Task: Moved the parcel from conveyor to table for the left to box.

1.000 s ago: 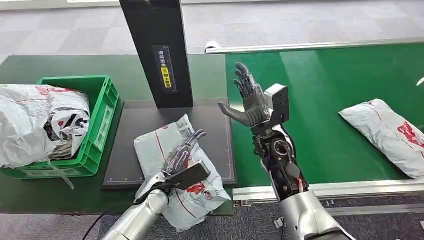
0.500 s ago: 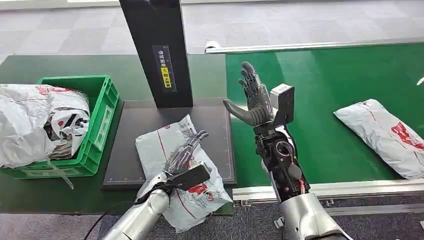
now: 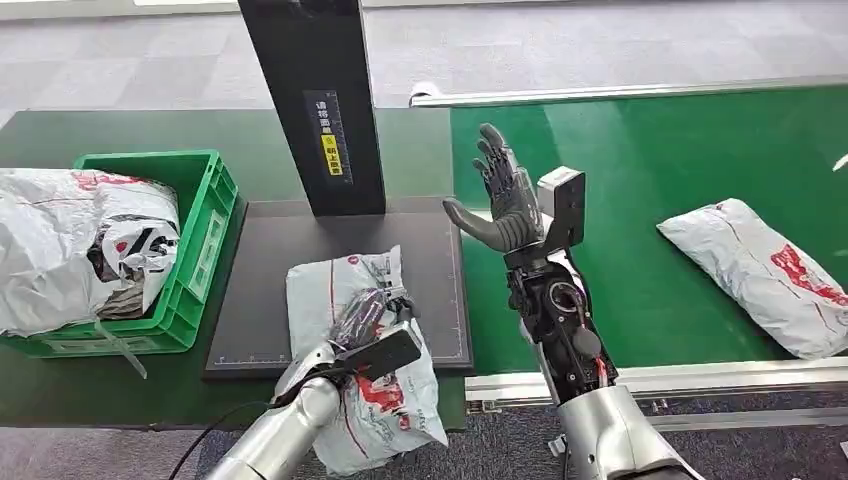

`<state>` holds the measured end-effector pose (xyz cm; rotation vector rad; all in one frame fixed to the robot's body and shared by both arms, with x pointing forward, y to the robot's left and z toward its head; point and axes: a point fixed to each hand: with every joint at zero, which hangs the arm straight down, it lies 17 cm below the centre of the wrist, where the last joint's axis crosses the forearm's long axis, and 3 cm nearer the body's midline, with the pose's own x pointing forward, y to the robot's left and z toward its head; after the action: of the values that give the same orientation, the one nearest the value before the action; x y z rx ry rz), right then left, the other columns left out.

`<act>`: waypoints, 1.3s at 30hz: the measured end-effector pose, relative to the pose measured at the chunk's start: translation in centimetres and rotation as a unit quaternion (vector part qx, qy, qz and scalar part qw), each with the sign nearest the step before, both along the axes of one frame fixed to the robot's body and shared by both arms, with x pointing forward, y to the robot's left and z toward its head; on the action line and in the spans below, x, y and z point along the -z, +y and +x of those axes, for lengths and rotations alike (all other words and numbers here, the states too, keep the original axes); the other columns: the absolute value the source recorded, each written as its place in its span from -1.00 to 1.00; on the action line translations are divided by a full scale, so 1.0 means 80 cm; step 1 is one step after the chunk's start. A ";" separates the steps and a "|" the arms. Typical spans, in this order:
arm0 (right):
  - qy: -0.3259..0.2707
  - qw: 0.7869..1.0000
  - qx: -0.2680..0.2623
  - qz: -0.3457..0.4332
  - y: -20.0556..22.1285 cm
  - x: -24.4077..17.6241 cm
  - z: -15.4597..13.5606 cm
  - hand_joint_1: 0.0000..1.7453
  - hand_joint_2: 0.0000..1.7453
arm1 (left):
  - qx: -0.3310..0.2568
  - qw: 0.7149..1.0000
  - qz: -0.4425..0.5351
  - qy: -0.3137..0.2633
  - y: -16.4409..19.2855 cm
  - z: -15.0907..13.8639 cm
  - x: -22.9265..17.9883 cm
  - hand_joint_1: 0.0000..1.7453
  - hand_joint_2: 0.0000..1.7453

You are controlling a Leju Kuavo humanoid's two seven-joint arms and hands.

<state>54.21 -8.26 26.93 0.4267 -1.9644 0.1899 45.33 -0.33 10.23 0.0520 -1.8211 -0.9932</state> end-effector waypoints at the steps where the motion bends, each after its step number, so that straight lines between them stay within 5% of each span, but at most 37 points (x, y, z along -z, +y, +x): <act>1: 0.000 1.000 0.000 0.000 0.000 0.000 0.000 -1.00 1.00 | 0.000 1.000 0.001 -0.001 0.000 0.000 0.000 0.94 1.00; 17: -0.005 1.000 -0.005 0.001 0.005 -0.008 0.004 -1.00 1.00 | -0.004 1.000 0.006 -0.010 0.000 0.004 -0.003 1.00 1.00; 23: -0.006 1.000 -0.006 0.000 0.007 -0.010 0.006 -1.00 1.00 | -0.048 0.995 -0.070 -0.044 0.024 0.017 -0.041 1.00 1.00; 33: -0.002 1.000 -0.009 0.005 0.008 -0.010 0.007 -1.00 1.00 | -0.175 0.926 -0.310 -0.130 0.134 0.025 -0.154 1.00 1.00; 39: -0.001 1.000 -0.016 0.005 0.015 -0.010 0.006 -1.00 1.00 | -0.186 0.911 -0.333 -0.156 0.153 0.016 -0.180 0.96 1.00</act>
<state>54.72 -7.04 27.72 0.4650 -1.9614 0.2016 46.65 11.91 24.63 0.1376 -2.2490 -0.0662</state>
